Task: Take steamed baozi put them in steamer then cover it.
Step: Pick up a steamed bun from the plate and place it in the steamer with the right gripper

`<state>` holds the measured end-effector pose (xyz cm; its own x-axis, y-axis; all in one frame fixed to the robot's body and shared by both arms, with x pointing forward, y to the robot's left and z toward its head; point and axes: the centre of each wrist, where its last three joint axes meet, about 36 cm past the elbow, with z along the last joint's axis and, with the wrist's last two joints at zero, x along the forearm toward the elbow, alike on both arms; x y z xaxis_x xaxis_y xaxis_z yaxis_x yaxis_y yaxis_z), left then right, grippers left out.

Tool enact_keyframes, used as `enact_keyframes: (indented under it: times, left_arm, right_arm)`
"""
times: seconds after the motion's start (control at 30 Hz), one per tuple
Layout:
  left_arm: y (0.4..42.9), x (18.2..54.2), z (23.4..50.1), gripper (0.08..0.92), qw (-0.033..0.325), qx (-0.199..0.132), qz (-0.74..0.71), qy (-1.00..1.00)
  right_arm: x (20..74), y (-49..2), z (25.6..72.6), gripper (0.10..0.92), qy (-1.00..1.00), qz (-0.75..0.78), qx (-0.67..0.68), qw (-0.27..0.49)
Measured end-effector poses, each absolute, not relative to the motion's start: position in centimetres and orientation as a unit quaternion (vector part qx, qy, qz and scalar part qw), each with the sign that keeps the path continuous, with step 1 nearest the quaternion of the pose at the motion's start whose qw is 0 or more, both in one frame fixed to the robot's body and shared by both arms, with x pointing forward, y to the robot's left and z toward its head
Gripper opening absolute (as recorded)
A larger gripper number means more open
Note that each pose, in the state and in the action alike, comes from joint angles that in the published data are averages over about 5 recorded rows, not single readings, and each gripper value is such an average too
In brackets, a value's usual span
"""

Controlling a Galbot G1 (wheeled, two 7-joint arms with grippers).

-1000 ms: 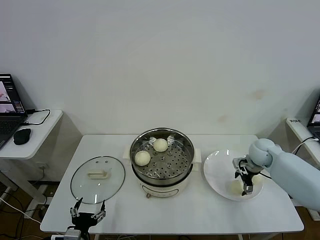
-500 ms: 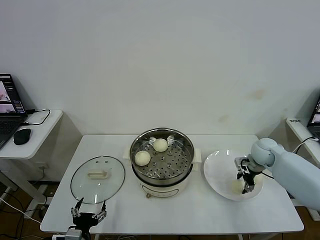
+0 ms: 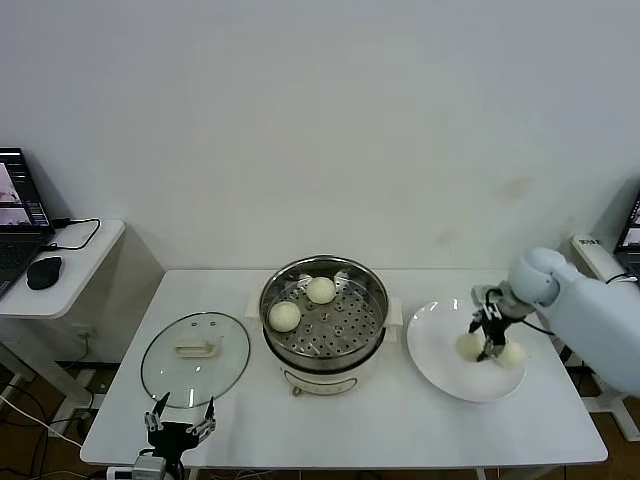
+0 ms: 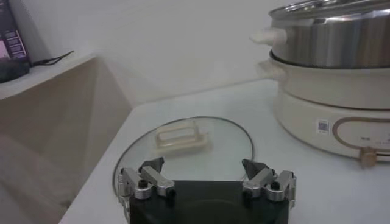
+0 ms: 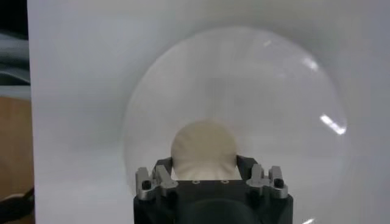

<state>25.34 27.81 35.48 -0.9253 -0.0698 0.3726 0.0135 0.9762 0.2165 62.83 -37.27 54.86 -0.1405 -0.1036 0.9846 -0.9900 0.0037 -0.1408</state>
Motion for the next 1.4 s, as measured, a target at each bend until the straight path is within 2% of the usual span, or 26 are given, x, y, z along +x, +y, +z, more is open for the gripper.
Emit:
enact_keyframes:
  times: [0.43,0.67,1.0,1.4]
  left_arm:
    - [28.2,25.3,36.2,0.823,0.184,0.020,-0.106,-0.977]
    - [28.5,25.4,36.5,0.823,0.179,0.024,-0.105,-0.978]
    - [28.9,25.5,36.3,0.823,0.181,0.031,-0.104,-0.978]
    - [28.9,25.4,36.2,0.823,0.182,0.035,-0.101,-0.977]
  right_arm:
    - [66.7,-32.2,65.1,0.653,-0.599,0.506,0.513,0.349]
    - [69.1,-29.3,69.0,0.653,-0.586,0.504,0.566,0.286]
    - [71.6,-22.5,70.0,0.653,-0.495,0.536,0.659,0.181]
    - [70.1,-14.2,69.1,0.653,-0.340,0.610,0.711,0.083]
